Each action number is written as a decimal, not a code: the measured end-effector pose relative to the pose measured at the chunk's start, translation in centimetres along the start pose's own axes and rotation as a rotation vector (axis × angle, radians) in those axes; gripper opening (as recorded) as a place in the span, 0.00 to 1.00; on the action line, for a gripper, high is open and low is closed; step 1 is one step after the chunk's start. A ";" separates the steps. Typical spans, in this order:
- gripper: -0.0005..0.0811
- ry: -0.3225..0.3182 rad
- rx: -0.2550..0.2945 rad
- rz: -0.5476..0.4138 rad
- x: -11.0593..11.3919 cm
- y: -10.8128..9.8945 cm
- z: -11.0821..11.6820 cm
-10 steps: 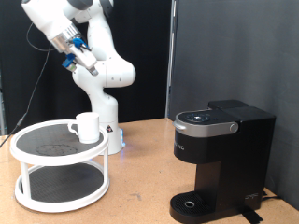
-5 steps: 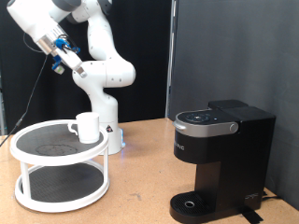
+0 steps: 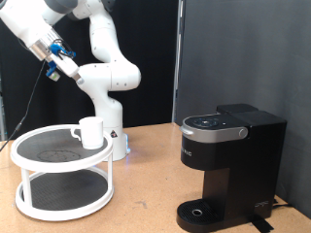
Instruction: Make a cup of coffee with the keurig machine
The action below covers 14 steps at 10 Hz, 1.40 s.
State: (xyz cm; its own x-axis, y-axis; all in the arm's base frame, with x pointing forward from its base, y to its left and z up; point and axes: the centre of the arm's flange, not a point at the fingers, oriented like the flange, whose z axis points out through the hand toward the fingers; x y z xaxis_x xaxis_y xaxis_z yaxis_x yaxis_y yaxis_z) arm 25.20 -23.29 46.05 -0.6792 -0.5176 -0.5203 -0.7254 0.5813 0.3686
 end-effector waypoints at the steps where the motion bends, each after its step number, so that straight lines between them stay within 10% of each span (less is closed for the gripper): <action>1: 0.01 0.002 -0.004 -0.001 0.1 -0.3 -0.1; 5: 0.01 -0.001 -0.009 -0.010 0.9 -1.0 0.0; 10: 0.49 0.046 -0.045 -0.025 2.6 -3.1 3.1; 11: 0.73 0.061 -0.059 -0.034 3.0 -3.4 4.0; 14: 0.86 0.122 -0.079 -0.038 4.7 -4.4 7.4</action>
State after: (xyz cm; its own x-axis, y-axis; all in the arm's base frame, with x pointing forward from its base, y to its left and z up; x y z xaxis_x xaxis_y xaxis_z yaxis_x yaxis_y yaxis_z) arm 26.02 -23.61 36.36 -0.6563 -0.6135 -0.4391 -0.7539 0.5111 0.4128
